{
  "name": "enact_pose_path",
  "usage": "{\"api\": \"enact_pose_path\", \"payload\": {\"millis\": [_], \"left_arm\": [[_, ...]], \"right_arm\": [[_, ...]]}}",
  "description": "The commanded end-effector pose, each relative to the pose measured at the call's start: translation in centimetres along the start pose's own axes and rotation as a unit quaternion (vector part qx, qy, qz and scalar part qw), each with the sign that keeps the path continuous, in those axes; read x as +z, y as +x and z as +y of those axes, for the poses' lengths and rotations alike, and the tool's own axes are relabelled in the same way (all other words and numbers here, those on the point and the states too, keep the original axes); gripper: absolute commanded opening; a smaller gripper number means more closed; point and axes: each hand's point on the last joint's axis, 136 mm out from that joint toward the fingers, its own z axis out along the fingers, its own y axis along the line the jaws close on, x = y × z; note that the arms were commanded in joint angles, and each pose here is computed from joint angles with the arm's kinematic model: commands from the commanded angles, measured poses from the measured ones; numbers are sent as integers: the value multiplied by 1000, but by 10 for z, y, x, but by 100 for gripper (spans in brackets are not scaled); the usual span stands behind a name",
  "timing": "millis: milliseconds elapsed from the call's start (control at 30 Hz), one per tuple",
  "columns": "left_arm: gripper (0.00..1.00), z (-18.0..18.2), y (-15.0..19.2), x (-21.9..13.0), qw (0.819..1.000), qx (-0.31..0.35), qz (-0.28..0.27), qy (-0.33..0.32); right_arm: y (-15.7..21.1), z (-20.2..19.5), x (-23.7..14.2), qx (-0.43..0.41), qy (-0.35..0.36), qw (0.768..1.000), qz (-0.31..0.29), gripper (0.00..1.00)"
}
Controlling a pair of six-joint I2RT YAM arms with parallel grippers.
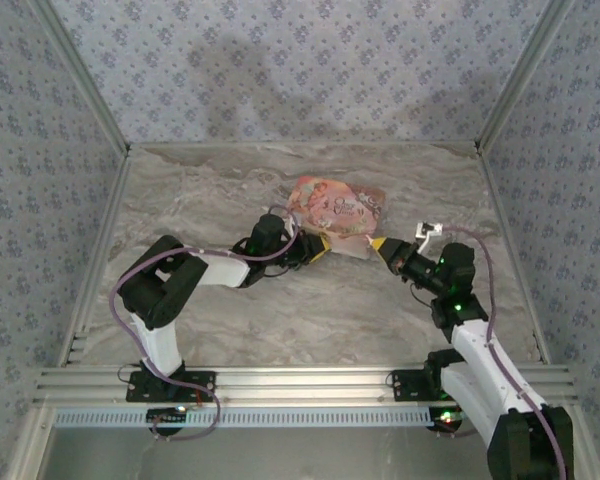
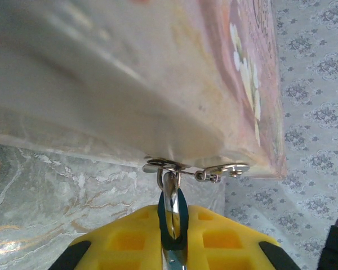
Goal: Unlock the padlock with the key
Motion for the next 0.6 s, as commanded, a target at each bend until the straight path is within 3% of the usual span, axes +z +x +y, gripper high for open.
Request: {"api": "enact_pose_path", "payload": {"millis": [0, 233, 567], "left_arm": [[13, -45, 1, -1, 998, 15, 15, 60], [13, -47, 0, 0, 998, 9, 14, 68], [12, -50, 0, 0, 997, 9, 13, 74]], "right_arm": [[3, -4, 5, 6, 0, 1000, -18, 0], [31, -30, 22, 29, 25, 999, -11, 0], [42, -51, 29, 50, 57, 997, -22, 0]]}}
